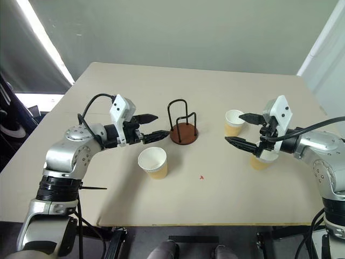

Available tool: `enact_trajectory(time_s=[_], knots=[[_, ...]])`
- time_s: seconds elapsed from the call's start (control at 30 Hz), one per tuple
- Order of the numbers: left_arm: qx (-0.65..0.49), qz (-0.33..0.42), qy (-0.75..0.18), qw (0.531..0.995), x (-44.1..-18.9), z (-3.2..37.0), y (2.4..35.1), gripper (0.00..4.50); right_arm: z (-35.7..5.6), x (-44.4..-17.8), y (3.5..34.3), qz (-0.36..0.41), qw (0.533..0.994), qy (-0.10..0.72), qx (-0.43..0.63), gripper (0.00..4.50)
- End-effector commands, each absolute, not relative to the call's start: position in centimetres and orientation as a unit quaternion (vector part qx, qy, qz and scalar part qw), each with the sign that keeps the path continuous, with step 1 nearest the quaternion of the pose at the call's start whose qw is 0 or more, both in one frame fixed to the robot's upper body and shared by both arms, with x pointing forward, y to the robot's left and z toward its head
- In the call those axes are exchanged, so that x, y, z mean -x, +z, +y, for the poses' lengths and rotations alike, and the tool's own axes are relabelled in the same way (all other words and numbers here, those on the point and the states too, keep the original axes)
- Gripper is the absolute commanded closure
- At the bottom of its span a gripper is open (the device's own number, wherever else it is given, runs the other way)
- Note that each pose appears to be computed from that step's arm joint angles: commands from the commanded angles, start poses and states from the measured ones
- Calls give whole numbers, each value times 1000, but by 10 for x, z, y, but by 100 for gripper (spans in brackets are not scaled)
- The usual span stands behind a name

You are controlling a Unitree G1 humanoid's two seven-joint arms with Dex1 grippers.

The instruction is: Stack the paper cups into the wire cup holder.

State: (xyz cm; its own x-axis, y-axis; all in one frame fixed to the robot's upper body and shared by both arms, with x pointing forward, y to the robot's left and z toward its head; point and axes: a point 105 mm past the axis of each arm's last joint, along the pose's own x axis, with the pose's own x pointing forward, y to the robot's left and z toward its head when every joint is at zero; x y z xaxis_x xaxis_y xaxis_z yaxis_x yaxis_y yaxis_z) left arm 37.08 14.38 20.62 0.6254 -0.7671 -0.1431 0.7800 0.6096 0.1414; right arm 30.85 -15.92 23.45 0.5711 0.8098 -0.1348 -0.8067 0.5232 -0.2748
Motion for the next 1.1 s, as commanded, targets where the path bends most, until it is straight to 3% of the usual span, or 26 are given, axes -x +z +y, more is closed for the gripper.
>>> enact_trajectory(time_s=[0.03,0.5,1.1], knots=[[-106,0,-437,893,-372,138,224,0,-160,-305,245,-23,871,458,178,2],[-105,1,-442,891,-376,133,220,0,-159,-291,250,-10,857,486,170,2],[-120,5,-448,886,-387,122,216,0,-157,-296,252,-19,864,472,176,2]])
